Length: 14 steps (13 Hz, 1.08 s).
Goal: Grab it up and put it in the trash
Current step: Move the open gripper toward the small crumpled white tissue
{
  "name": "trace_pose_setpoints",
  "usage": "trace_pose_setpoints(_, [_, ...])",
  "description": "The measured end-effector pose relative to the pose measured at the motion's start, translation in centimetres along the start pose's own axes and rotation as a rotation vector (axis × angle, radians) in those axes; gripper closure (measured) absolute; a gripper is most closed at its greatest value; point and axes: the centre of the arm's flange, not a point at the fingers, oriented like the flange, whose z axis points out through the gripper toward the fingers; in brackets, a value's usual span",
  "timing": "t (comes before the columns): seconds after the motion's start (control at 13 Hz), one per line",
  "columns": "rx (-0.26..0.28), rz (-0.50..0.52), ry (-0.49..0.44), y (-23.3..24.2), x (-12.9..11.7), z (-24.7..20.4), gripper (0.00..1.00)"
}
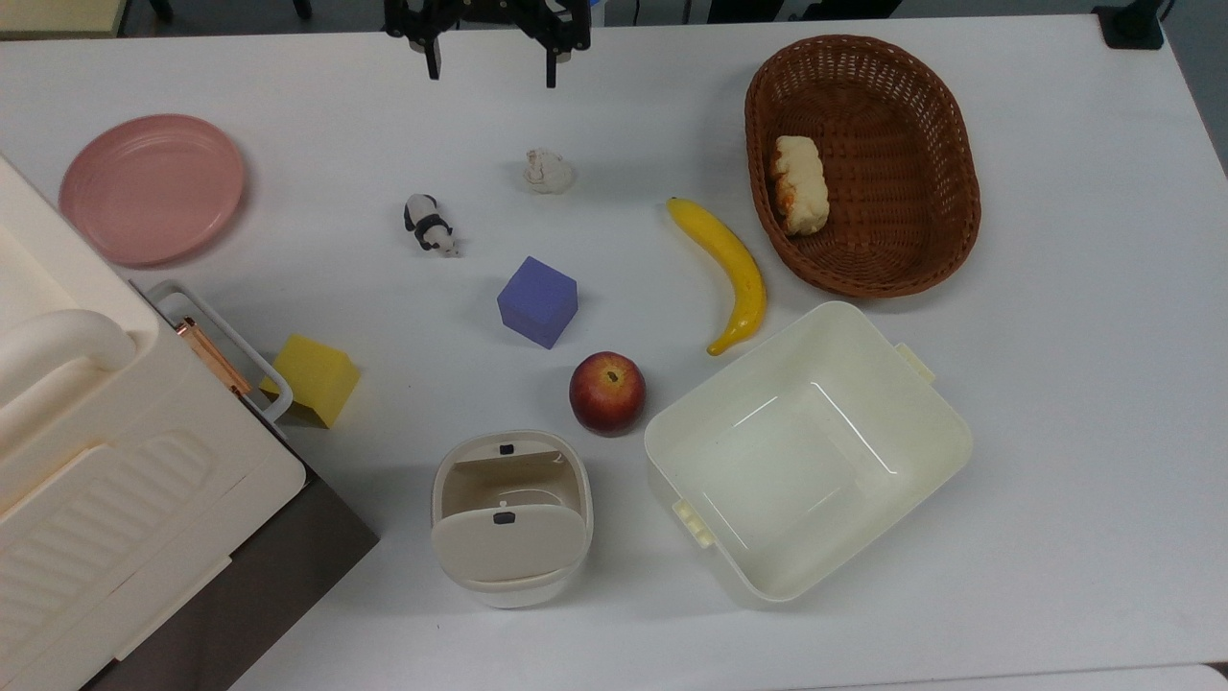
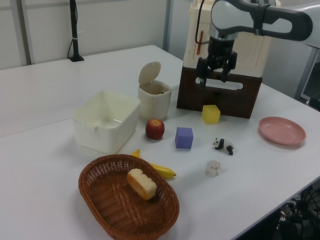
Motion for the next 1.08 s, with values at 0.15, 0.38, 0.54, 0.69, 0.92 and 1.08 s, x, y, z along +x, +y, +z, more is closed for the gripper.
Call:
trace_pose_setpoints(0.15, [-0.001, 0.000, -0.028, -0.4, -0.6, 1.5, 0.00])
trace_pose_setpoints(0.38, [0.003, 0.099, 0.032, -2.1, -2.0, 3.2, 0.00])
trace_pose_setpoints(0.54, [-0.002, 0.144, 0.036, -3.3, -3.0, 4.0, 0.00])
trace_pose_setpoints(0.69, [-0.011, 0.142, 0.015, -3.7, -3.7, 5.0, 0.00])
trace_pose_setpoints(0.92, [-0.034, 0.121, -0.033, -4.8, -5.6, 7.3, 0.00])
trace_pose_setpoints(1.08, [-0.049, 0.115, -0.056, -5.1, -7.3, 8.4, 0.00])
